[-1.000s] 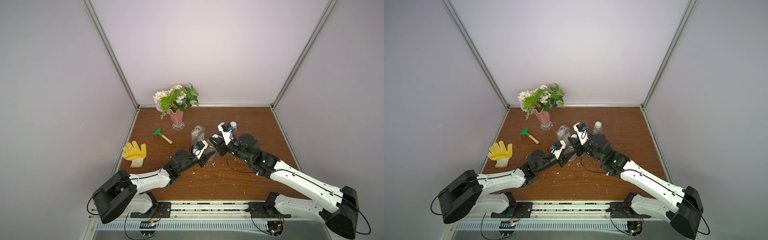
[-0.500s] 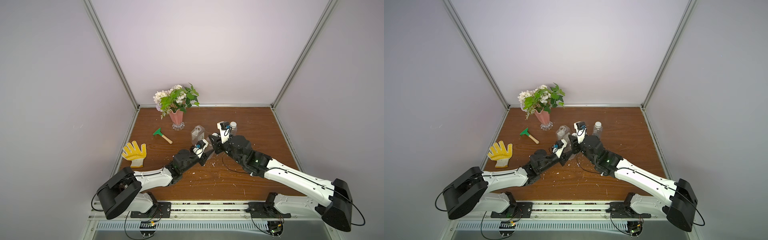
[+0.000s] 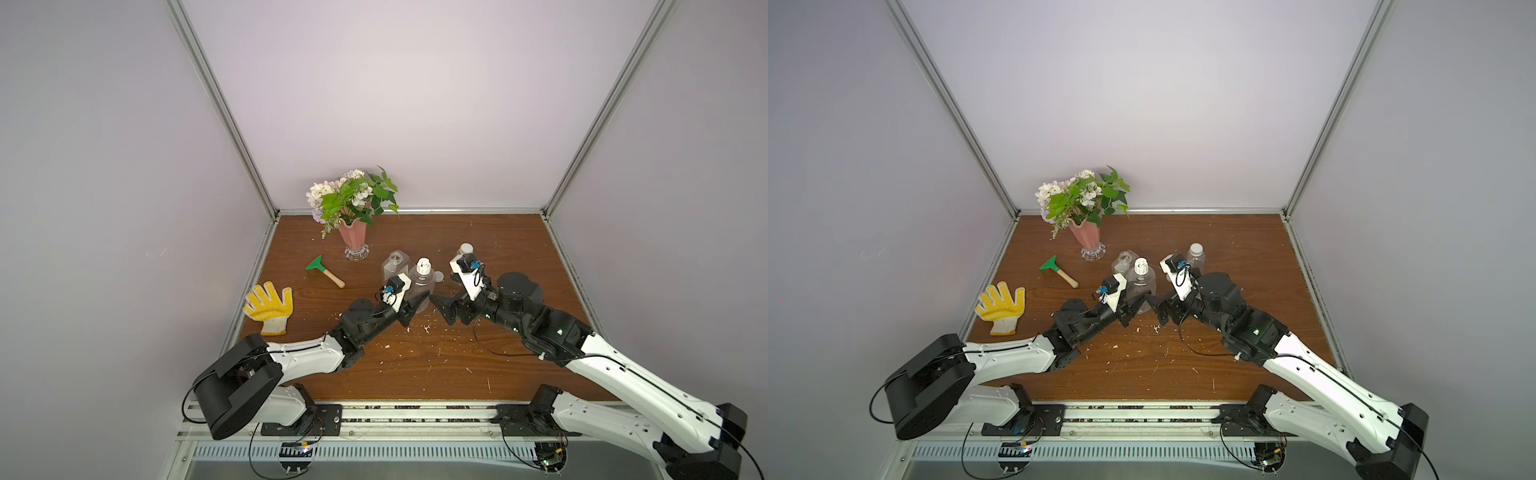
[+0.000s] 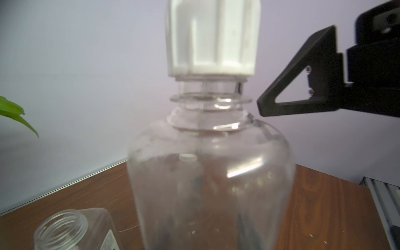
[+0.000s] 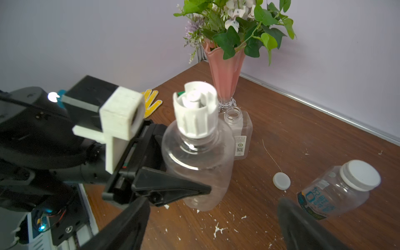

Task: Screw on the bottle caps
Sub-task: Screw the bottle cap onto the plastic bottle.

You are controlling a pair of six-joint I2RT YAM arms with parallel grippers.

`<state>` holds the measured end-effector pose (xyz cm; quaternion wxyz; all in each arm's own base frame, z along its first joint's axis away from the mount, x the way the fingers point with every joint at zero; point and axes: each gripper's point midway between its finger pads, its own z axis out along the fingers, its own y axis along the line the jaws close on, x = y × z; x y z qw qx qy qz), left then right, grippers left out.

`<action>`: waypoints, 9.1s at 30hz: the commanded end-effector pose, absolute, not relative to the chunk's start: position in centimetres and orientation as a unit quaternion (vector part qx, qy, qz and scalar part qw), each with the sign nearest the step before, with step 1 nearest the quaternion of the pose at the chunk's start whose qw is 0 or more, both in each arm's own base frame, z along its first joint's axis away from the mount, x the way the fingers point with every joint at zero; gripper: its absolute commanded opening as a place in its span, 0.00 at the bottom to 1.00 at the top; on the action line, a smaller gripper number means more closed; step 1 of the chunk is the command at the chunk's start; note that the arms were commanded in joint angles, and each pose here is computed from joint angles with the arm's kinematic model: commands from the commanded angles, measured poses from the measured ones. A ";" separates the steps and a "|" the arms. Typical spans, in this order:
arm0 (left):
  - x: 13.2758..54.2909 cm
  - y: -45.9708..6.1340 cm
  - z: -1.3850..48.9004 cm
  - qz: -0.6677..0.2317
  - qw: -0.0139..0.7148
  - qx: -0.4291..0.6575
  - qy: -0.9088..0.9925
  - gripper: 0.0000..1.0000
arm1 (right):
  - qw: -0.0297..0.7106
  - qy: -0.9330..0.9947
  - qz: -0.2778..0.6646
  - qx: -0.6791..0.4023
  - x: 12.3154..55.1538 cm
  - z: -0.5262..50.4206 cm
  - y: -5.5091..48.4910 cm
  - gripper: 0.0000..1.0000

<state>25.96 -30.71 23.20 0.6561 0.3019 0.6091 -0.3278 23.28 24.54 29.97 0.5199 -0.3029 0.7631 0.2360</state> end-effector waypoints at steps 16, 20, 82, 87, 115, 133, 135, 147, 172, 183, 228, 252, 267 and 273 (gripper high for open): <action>16.6 -33.2 27.4 -0.495 0.584 0.454 0.456 0.40 | 0.523 0.509 0.357 -0.583 15.1 38.2 27.8 0.94; 16.6 -33.3 27.4 -0.497 0.581 0.456 0.455 0.40 | 0.508 0.511 0.369 -0.587 15.3 37.7 28.3 0.86; 25.9 -29.2 31.2 -0.334 0.740 0.255 0.525 0.39 | 0.542 0.774 0.209 -0.252 24.3 30.6 28.9 0.36; 26.1 -28.7 29.6 -0.334 0.728 0.243 0.547 0.39 | 0.549 0.752 0.225 -0.286 22.9 33.5 27.7 0.73; 15.9 -31.6 28.6 -0.491 0.603 0.444 0.445 0.39 | 0.494 0.464 0.427 -0.598 12.4 40.6 29.1 0.91; 16.2 -32.2 28.2 -0.495 0.593 0.450 0.449 0.39 | 0.476 0.525 0.404 -0.578 15.6 38.3 30.5 0.53; 16.3 -32.2 28.2 -0.493 0.594 0.448 0.450 0.39 | 0.471 0.531 0.404 -0.577 15.7 38.0 30.5 0.48; 18.6 -31.6 30.1 -0.451 0.649 0.405 0.460 0.39 | 0.465 0.613 0.369 -0.521 18.8 35.0 30.6 0.18; 26.5 -28.4 30.0 -0.309 0.730 0.253 0.554 0.35 | 0.489 0.813 0.212 -0.232 25.7 27.0 30.8 0.10; 26.9 -27.6 27.8 -0.280 0.726 0.252 0.576 0.36 | 0.535 0.690 0.319 -0.368 20.3 35.9 30.1 0.88; 16.6 -31.5 29.3 -0.445 0.622 0.462 0.450 0.39 | 0.448 0.493 0.447 -0.597 14.2 37.8 30.9 0.50; 18.6 -31.5 30.8 -0.419 0.653 0.432 0.459 0.38 | 0.497 0.574 0.370 -0.535 18.4 35.9 31.0 0.00; 24.0 -30.1 29.0 -0.337 0.690 0.339 0.544 0.37 | 0.546 0.727 0.272 -0.315 25.8 32.4 29.4 0.00; 25.4 -29.7 27.0 -0.308 0.686 0.319 0.577 0.37 | 0.529 0.773 0.251 -0.246 27.5 29.0 29.3 0.00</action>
